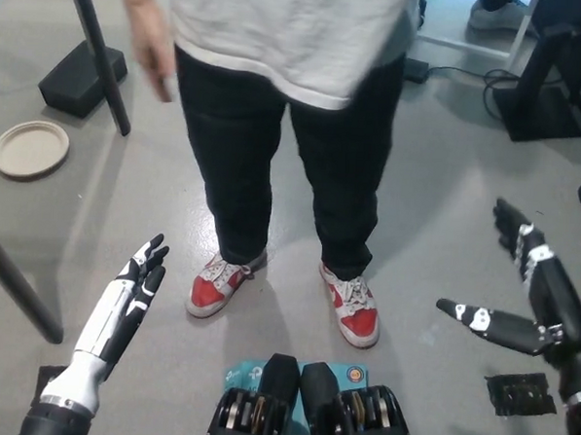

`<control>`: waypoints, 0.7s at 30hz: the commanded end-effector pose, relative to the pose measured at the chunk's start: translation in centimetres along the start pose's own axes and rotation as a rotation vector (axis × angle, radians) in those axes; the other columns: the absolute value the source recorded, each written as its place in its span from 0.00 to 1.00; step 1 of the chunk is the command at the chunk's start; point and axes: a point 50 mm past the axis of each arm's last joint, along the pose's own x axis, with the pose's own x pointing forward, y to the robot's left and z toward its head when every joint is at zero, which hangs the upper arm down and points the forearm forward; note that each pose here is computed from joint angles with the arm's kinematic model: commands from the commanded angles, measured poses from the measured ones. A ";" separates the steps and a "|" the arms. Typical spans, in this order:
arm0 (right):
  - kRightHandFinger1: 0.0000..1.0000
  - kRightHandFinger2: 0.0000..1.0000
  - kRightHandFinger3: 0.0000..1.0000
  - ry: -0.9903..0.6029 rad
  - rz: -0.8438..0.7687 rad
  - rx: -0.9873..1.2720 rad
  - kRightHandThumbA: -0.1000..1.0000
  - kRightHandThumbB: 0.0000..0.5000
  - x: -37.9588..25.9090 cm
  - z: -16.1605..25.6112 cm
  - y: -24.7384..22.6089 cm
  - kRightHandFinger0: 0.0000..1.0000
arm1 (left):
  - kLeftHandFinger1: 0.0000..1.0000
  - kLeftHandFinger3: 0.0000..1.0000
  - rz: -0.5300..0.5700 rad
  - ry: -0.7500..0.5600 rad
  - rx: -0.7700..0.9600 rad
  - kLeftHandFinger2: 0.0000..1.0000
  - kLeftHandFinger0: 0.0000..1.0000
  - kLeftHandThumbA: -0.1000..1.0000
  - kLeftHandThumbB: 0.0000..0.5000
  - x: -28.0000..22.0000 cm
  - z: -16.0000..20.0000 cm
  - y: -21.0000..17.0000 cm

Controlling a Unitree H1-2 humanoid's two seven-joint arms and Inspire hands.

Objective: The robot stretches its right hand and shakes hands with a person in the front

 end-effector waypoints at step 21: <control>1.00 1.00 1.00 -0.132 0.022 0.063 0.89 0.58 2.3 -3.0 0.6 1.00 | 1.00 1.00 0.059 -0.099 -0.006 1.00 1.00 1.00 0.03 0.5 1.8 1.2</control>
